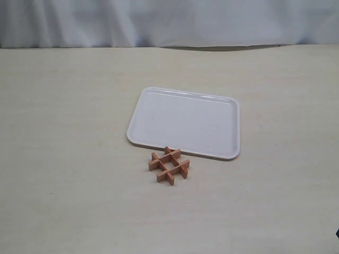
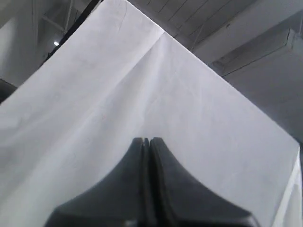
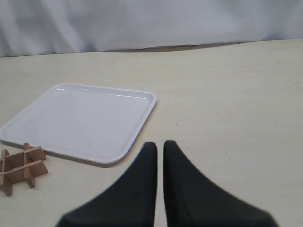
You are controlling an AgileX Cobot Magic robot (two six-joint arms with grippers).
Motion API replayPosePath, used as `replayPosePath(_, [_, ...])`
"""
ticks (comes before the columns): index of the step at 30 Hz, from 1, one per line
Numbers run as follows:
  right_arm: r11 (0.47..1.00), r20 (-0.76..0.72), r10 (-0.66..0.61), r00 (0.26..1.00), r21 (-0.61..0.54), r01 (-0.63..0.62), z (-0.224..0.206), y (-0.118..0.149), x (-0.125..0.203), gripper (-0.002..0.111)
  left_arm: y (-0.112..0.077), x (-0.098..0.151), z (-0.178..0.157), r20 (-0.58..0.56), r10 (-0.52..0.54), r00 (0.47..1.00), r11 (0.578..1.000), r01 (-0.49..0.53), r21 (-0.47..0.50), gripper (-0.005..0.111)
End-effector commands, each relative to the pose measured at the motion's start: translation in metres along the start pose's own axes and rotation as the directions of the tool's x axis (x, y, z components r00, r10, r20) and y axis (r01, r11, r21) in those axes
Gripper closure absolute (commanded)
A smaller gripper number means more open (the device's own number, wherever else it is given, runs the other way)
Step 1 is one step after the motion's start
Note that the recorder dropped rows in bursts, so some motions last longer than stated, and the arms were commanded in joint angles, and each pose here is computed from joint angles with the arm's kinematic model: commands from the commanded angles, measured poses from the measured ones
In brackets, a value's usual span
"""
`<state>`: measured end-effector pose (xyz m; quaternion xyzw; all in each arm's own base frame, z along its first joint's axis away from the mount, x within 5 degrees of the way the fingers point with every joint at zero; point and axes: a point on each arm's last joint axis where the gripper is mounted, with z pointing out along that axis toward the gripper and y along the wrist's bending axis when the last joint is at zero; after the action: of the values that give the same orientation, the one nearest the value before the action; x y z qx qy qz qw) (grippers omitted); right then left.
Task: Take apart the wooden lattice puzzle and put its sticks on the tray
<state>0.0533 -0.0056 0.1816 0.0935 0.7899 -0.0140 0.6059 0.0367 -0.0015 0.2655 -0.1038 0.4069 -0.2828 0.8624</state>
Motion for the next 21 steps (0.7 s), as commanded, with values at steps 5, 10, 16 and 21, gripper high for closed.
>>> replayPosePath(5, [1.000, 0.016, 0.000, 1.000, 0.004, 0.000, 0.000, 0.000, -0.001, 0.104, -0.028, -0.033, 0.042, -0.063, 0.001, 0.998, 0.999, 0.002, 0.040, 0.107])
replayPosePath(10, [1.000, 0.016, 0.000, 1.000, 0.004, 0.000, 0.000, 0.000, -0.001, 0.104, -0.019, -0.001, 0.141, -0.436, 0.217, 0.873, 0.970, -0.241, 0.000, 0.107])
replayPosePath(16, [1.000, 0.016, 0.000, 1.000, 0.004, 0.000, 0.000, 0.000, -0.001, 0.104, 0.044, 0.066, 0.193, -0.878, 0.227, 0.422, 0.812, -0.580, -0.068, 0.107])
replayPosePath(21, [1.000, 0.016, 0.000, 1.000, 0.004, 0.000, 0.000, 0.000, -0.001, 0.104, 0.066, 0.115, 0.192, -0.987, 0.141, 0.079, 0.752, -0.657, 0.055, 0.107])
